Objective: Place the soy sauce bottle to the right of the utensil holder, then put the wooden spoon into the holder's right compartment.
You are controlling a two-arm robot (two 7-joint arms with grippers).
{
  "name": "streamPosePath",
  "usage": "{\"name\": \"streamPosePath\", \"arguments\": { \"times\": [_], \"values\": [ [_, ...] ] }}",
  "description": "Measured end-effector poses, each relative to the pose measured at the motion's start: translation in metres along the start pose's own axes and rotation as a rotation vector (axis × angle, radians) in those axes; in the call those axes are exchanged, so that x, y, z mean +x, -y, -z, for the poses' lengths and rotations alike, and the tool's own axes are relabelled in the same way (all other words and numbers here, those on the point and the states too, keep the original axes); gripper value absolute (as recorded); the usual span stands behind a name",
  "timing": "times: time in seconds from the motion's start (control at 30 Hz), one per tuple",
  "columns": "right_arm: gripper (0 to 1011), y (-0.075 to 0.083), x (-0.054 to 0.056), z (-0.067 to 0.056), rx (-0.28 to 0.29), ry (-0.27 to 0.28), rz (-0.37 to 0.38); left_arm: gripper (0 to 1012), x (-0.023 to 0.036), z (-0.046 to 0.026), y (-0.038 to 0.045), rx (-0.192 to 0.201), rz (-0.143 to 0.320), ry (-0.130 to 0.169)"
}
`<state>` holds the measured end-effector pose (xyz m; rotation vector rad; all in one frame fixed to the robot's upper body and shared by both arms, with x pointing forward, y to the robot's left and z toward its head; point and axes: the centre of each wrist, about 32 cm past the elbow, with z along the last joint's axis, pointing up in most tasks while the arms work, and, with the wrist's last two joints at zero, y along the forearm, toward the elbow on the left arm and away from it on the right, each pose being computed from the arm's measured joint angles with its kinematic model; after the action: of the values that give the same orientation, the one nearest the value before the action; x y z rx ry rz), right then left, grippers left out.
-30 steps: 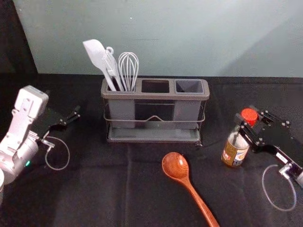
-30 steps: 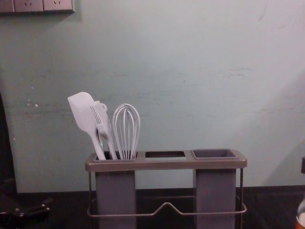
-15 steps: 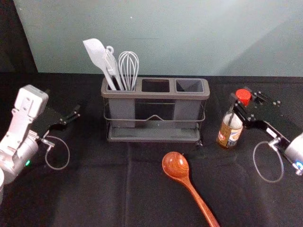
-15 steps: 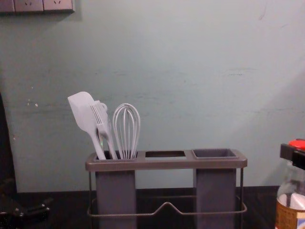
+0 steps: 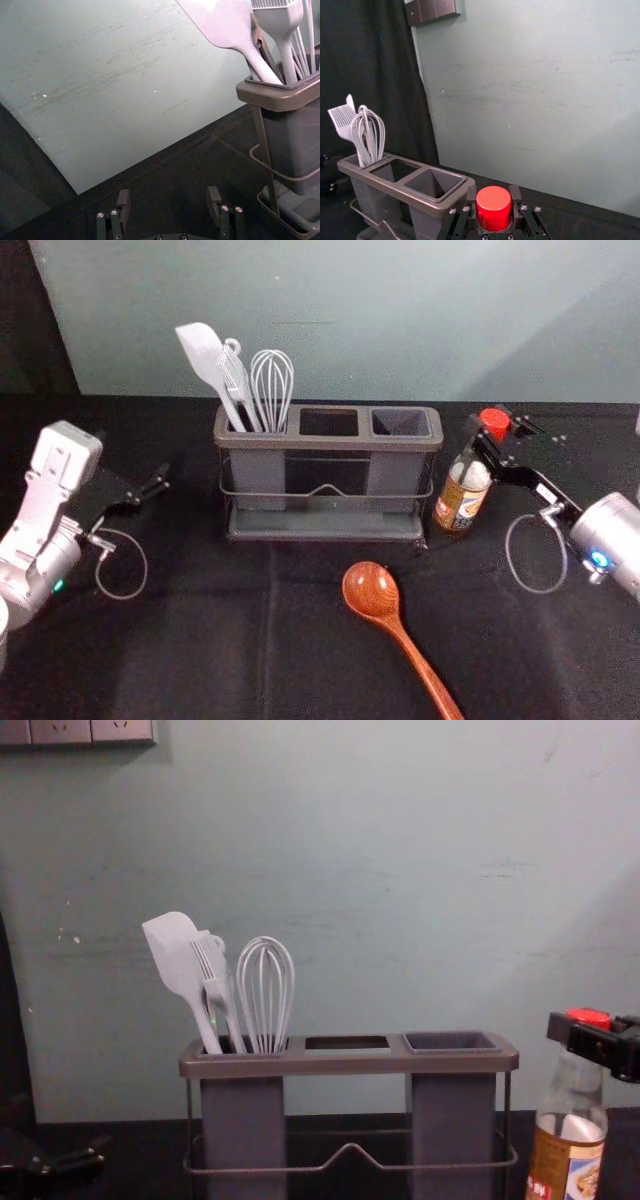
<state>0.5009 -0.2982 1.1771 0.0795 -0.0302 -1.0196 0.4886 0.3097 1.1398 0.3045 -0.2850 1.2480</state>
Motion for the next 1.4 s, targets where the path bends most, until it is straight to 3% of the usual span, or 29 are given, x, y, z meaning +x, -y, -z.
{"name": "streamPosePath", "arguments": {
  "times": [0.23,0.6,0.83,1.23,1.4],
  "values": [
    [392,-0.008,-0.001,0.007,-0.005,-0.026,0.000,1005,0.0000,0.0000,0.0000,0.000,0.000,0.000],
    [409,-0.012,-0.001,0.012,-0.002,-0.014,0.009,1005,0.0000,0.0000,0.0000,0.000,0.000,0.000],
    [628,-0.011,0.000,0.010,0.011,-0.006,0.017,1005,0.0000,0.0000,0.0000,0.000,0.000,0.000],
    [997,-0.004,0.002,-0.008,0.061,0.028,0.026,1005,0.0000,0.0000,0.0000,0.000,0.000,0.000],
    [1000,-0.002,0.001,-0.015,0.085,0.042,0.025,1005,0.0000,0.0000,0.0000,0.000,0.000,0.000]
  ]
}}
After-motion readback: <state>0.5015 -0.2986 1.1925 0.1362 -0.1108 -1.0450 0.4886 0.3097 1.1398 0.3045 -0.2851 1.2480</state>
